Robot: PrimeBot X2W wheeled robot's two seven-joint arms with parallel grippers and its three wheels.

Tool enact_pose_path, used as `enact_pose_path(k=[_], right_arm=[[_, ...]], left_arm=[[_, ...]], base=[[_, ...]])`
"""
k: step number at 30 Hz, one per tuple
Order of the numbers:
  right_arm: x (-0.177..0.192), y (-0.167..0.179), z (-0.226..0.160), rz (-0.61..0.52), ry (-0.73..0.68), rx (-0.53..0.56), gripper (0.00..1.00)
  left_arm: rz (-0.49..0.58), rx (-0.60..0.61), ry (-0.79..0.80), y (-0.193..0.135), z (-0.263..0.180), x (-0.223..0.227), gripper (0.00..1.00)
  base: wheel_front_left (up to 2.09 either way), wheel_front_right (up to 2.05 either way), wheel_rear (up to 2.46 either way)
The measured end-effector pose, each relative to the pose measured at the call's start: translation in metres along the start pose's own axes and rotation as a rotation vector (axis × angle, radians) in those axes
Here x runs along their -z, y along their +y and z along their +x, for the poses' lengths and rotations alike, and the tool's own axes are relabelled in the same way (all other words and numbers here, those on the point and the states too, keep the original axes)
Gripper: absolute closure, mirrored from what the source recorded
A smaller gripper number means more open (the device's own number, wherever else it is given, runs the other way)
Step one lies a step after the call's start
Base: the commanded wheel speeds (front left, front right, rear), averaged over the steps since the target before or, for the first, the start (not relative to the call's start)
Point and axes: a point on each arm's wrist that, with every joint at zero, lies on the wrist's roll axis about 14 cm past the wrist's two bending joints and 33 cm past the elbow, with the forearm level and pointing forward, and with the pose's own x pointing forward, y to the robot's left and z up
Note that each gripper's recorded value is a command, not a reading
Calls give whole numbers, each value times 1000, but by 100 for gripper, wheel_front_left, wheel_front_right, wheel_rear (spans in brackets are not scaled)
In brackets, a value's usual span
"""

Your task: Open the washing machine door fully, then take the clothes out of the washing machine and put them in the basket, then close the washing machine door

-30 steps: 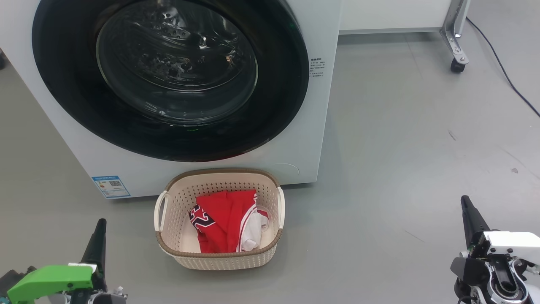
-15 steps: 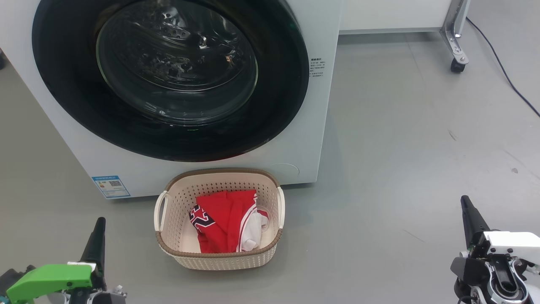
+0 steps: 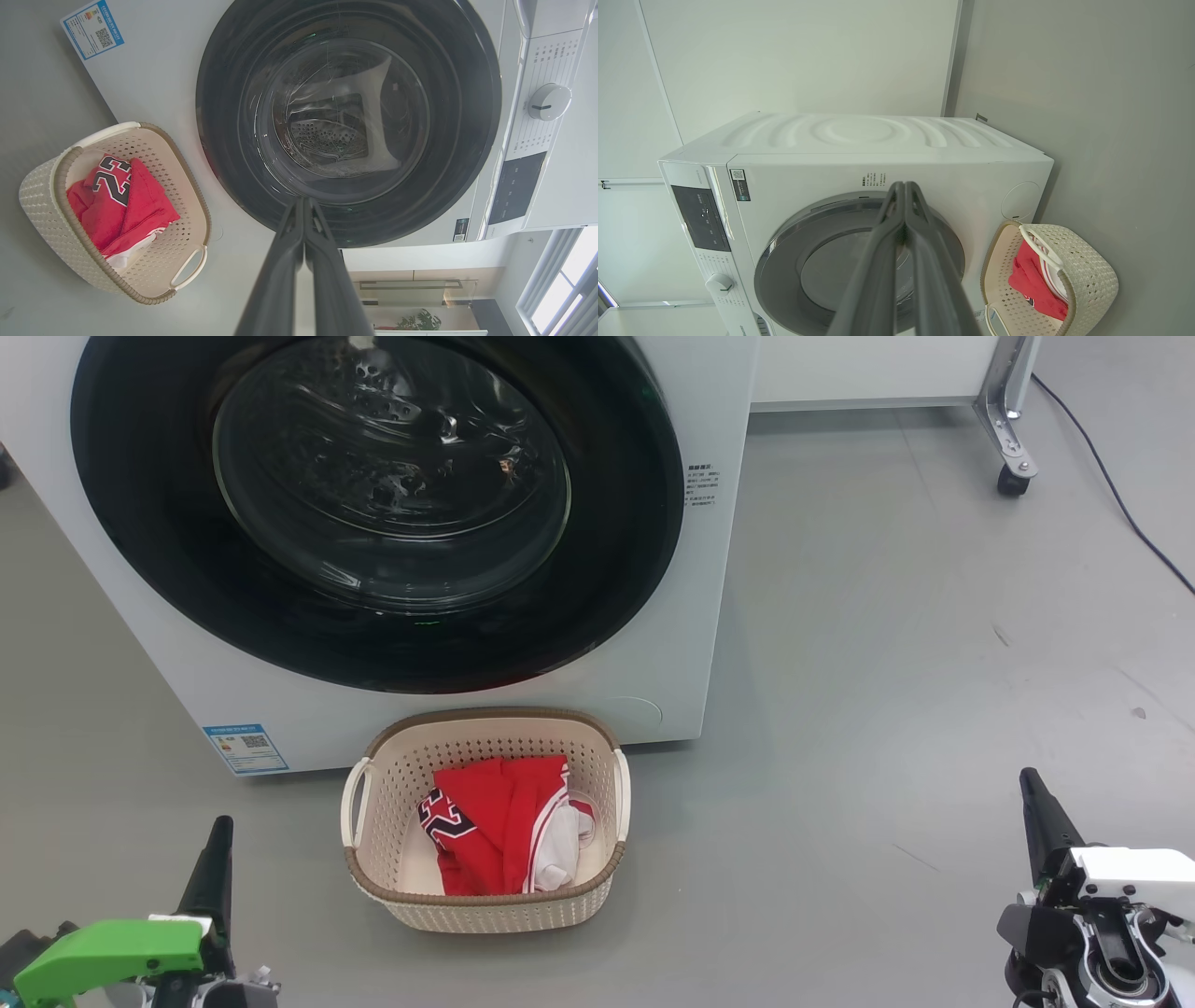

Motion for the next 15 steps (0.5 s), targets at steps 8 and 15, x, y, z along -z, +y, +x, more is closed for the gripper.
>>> enact_pose_path(k=[8, 15], right_arm=[[0, 0, 0, 0, -1, 0, 100], [0, 0, 0, 0, -1, -1, 100]], left_arm=[[-1, 1, -1, 0, 0, 0, 100], [-1, 1, -2, 0, 0, 0, 100]], base=[[0, 0, 0], [0, 0, 0]])
